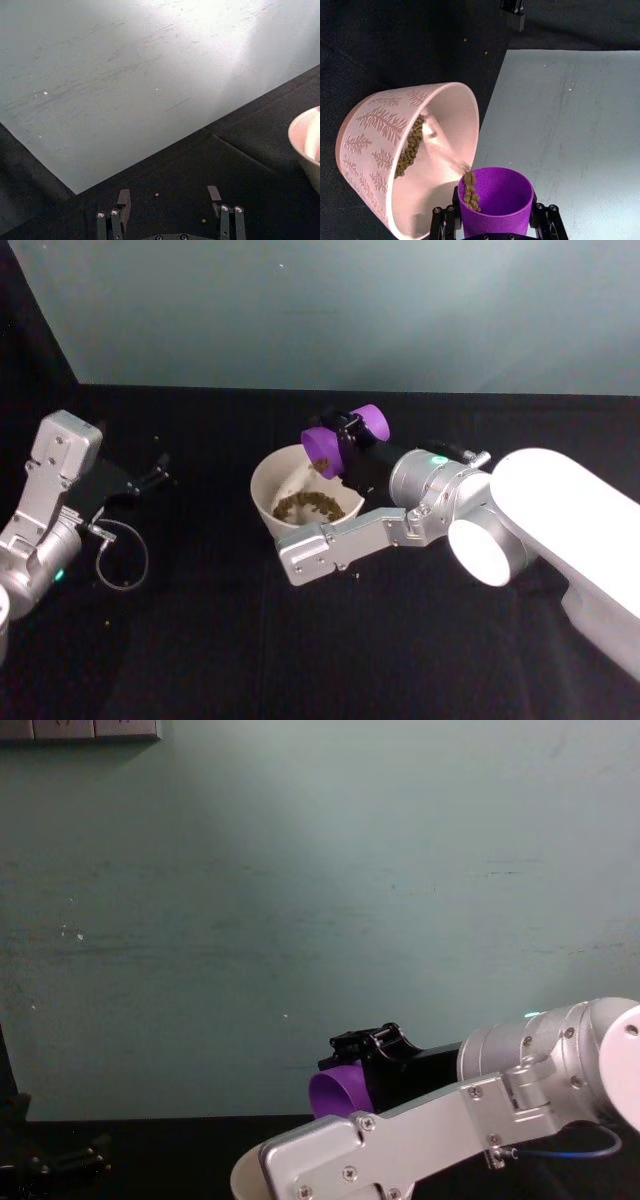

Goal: Pick up the cup and pour the mung beans from the cup into the bowl.

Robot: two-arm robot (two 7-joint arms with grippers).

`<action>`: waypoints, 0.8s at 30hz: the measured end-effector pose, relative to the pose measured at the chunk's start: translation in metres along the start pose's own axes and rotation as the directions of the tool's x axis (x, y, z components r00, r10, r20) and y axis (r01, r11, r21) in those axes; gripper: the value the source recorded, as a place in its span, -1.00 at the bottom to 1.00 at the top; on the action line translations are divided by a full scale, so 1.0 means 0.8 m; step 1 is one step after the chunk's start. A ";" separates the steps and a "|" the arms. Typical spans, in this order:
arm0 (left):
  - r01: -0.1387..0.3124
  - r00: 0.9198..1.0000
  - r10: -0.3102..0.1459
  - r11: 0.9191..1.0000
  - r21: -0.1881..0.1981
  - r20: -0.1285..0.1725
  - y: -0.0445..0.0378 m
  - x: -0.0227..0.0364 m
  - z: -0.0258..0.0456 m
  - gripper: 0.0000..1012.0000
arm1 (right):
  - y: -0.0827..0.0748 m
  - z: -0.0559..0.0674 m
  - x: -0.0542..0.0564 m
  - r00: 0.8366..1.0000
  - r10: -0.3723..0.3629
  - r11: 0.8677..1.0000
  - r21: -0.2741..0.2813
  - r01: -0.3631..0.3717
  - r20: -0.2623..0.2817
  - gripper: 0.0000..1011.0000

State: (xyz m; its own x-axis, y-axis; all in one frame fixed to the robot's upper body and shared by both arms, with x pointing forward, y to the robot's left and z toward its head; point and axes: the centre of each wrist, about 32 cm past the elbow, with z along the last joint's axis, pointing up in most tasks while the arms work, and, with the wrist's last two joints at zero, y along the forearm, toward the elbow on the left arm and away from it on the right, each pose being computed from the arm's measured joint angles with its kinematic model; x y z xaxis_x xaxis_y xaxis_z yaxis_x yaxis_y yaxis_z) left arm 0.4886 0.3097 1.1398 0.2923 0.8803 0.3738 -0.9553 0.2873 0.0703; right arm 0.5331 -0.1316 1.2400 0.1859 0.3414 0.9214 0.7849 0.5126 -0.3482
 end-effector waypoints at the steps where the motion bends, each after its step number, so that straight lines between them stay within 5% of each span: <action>1: 0.000 1.000 0.000 1.000 0.000 0.000 0.000 0.0000 0.0000 0.98 | 0.000 0.000 0.000 1.000 0.000 1.000 0.000 0.000 0.000 0.44; 12: 0.000 1.000 0.000 1.000 0.000 0.000 0.000 0.0000 0.0000 0.98 | 0.001 0.000 0.000 1.000 0.002 1.000 -0.004 -0.002 0.017 0.44; 24: 0.000 1.000 0.000 1.000 0.000 0.000 0.000 0.0000 0.0000 0.98 | 0.002 0.008 0.002 0.992 0.019 1.000 -0.027 -0.016 0.122 0.44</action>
State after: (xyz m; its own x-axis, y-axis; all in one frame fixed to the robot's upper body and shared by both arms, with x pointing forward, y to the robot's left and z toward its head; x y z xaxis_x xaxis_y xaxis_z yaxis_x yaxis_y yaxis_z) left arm 0.4886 0.3097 1.1398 0.2923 0.8803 0.3737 -0.9552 0.2873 0.0703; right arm 0.5309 -0.1250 1.2402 0.1273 0.4444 0.8867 0.7975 0.4857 -0.3579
